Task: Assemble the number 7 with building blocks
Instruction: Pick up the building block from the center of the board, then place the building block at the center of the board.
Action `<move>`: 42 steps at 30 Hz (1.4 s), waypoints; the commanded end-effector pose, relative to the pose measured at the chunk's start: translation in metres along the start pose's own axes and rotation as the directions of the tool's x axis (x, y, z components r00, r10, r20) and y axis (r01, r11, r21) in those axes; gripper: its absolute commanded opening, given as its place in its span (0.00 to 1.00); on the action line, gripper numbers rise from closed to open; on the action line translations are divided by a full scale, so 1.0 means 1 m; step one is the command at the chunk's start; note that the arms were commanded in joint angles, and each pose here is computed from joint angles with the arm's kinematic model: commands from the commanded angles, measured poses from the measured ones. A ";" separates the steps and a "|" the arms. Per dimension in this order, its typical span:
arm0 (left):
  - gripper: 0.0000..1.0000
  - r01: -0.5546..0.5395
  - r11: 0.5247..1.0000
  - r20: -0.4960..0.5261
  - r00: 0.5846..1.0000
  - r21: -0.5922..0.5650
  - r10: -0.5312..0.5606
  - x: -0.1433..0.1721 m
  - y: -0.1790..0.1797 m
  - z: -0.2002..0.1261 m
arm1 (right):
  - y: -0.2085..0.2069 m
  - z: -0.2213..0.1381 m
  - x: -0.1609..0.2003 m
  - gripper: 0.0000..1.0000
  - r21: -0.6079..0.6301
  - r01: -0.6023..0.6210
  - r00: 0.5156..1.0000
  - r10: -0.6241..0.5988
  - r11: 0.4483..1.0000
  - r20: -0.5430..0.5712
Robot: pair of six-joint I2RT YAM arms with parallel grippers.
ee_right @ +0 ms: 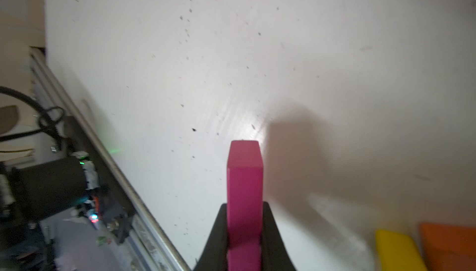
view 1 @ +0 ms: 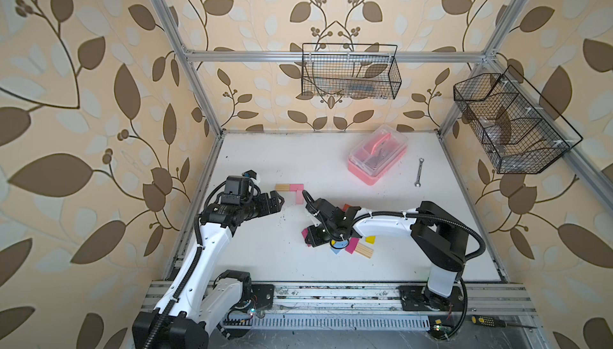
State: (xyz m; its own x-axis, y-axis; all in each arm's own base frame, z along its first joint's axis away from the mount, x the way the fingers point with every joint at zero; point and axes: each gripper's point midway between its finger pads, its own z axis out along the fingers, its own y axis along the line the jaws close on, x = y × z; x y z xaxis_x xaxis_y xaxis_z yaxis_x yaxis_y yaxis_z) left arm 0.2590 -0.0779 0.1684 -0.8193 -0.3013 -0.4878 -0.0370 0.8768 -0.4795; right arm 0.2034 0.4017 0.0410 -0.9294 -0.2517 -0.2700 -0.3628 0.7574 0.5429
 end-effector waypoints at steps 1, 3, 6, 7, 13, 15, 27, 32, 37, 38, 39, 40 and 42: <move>0.95 -0.013 1.000 0.026 1.000 0.001 0.013 -0.003 -0.001 -0.007 | 0.038 0.008 -0.014 0.04 -0.185 -0.052 0.999 0.053 0.981 0.001; 0.95 -0.011 1.000 0.025 1.000 0.001 0.011 -0.003 -0.001 -0.007 | 0.038 0.014 -0.019 0.05 -0.191 -0.079 0.997 0.081 0.978 0.003; 0.95 -0.010 1.000 0.021 1.000 0.001 0.010 -0.002 -0.001 -0.006 | 0.029 0.022 -0.024 0.06 -0.170 -0.121 0.992 0.124 0.978 0.007; 0.95 -0.010 1.000 0.021 1.000 0.001 0.010 -0.002 -0.001 -0.006 | 0.026 0.024 -0.026 0.08 -0.163 -0.132 0.991 0.136 0.978 0.010; 0.95 -0.009 1.000 0.018 1.000 0.001 0.009 -0.002 -0.001 -0.005 | -0.015 0.026 -0.025 0.39 -0.024 -0.186 0.982 0.187 0.982 0.038; 0.95 -0.006 1.000 0.016 1.000 0.001 0.006 -0.002 -0.001 -0.005 | -0.028 0.018 -0.026 0.46 0.022 -0.184 0.982 0.182 0.983 0.058; 0.93 0.119 0.993 -0.101 0.988 0.003 -0.118 0.028 -0.004 0.008 | -0.035 -0.089 -0.063 0.57 -0.084 -0.150 0.943 0.168 0.985 0.287; 0.99 0.084 0.996 -0.184 0.979 -0.030 -0.088 0.063 -0.026 0.028 | -0.063 -0.148 -0.073 0.59 -0.100 -0.174 0.901 0.200 0.980 0.385; 0.99 0.056 0.997 -0.230 0.971 -0.049 -0.065 0.087 -0.048 0.048 | -0.089 -0.187 -0.074 0.60 -0.099 -0.189 0.871 0.214 0.977 0.442; 0.99 0.056 0.994 -0.222 0.972 -0.091 -0.075 0.090 -0.047 0.053 | -0.093 -0.192 -0.073 0.61 -0.105 -0.191 0.867 0.218 0.976 0.448; 0.99 0.087 0.982 -0.208 0.971 -0.167 -0.122 0.093 -0.039 0.056 | -0.096 -0.195 -0.072 0.61 -0.109 -0.193 0.864 0.221 0.975 0.452; 0.99 0.155 0.952 -0.193 0.959 -0.263 -0.209 0.098 -0.027 0.059 | -0.099 -0.199 -0.070 0.61 -0.110 -0.194 0.861 0.223 0.975 0.457; 0.99 0.180 0.936 -0.231 0.939 -0.301 -0.255 0.109 -0.024 0.071 | -0.102 -0.204 -0.068 0.61 -0.112 -0.189 0.860 0.219 0.976 0.461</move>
State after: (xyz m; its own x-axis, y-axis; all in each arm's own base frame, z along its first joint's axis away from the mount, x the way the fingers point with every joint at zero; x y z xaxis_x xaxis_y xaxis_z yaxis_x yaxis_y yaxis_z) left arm 0.2025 -0.1710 0.0865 -0.9491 -0.2563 -0.1832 -0.1697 0.9058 -0.3882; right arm 0.3022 0.2243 0.1747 -0.8238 0.2735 -0.4965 -0.1719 0.7141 0.6786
